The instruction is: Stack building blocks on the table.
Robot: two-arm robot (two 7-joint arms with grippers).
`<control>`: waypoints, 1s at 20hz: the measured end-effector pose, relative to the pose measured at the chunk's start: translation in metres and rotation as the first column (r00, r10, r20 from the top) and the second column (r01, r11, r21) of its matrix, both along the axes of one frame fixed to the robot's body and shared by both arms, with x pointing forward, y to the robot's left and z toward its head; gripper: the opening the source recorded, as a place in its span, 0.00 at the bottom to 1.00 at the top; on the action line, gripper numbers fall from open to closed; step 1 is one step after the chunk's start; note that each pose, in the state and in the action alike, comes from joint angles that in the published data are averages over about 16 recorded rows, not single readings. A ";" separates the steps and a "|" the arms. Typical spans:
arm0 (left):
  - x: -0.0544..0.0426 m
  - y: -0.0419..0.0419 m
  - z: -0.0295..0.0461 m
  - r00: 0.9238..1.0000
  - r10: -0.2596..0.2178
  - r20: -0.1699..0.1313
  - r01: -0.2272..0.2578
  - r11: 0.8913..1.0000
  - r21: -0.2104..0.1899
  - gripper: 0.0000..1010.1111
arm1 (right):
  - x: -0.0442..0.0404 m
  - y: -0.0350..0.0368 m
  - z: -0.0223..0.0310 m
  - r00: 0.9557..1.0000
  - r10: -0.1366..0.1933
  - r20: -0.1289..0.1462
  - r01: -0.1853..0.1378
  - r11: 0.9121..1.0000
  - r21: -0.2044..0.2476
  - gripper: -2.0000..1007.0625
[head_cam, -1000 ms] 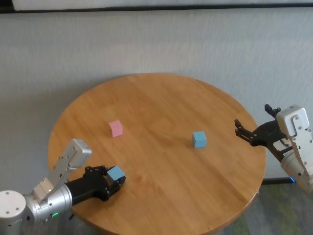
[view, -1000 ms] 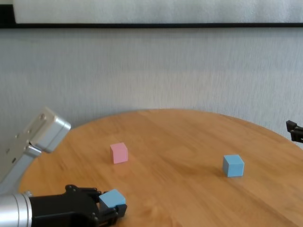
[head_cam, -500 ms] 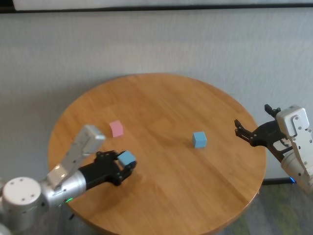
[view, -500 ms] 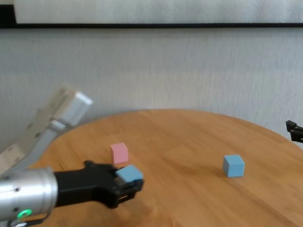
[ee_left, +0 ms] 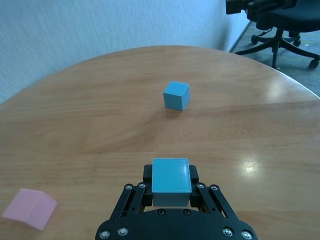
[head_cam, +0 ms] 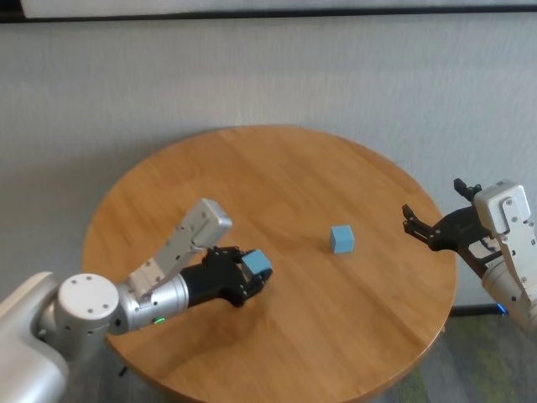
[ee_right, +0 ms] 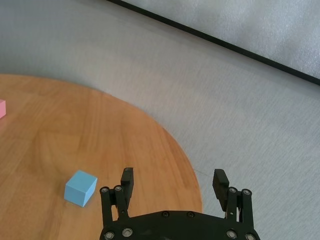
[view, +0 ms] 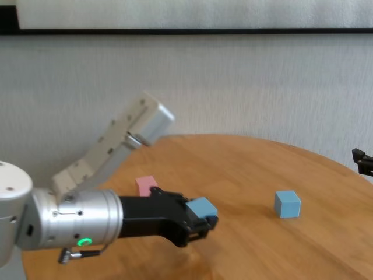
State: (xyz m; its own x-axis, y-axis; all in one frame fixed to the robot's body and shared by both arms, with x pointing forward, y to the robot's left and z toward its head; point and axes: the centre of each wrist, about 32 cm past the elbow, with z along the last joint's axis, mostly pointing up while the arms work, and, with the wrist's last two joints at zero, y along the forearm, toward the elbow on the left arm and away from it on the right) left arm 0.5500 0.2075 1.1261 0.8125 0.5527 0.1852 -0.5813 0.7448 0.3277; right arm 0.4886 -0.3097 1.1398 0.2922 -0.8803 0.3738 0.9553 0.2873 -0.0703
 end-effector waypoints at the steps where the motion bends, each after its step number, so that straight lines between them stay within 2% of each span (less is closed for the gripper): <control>1: 0.0029 -0.0029 -0.0003 1.000 -0.006 -0.002 0.006 1.000 0.004 0.40 | 0.0000 0.0000 0.0000 1.000 0.000 0.000 0.000 1.000 0.000 0.99; 6: 0.0161 -0.0136 -0.0035 0.999 -0.029 -0.016 0.029 0.999 0.016 0.40 | 0.0000 0.0000 0.0000 1.000 0.000 0.000 0.000 1.000 0.000 0.99; 12: 0.0292 -0.0214 -0.0068 0.999 -0.043 -0.024 0.043 0.999 0.018 0.40 | 0.0000 0.0000 0.0000 1.000 0.000 0.000 0.000 1.000 0.000 0.99; 20: 0.0380 -0.0271 -0.0105 0.998 -0.050 -0.030 0.050 0.999 0.017 0.40 | 0.0000 0.0000 0.0000 1.000 0.000 0.000 0.000 1.000 0.000 0.99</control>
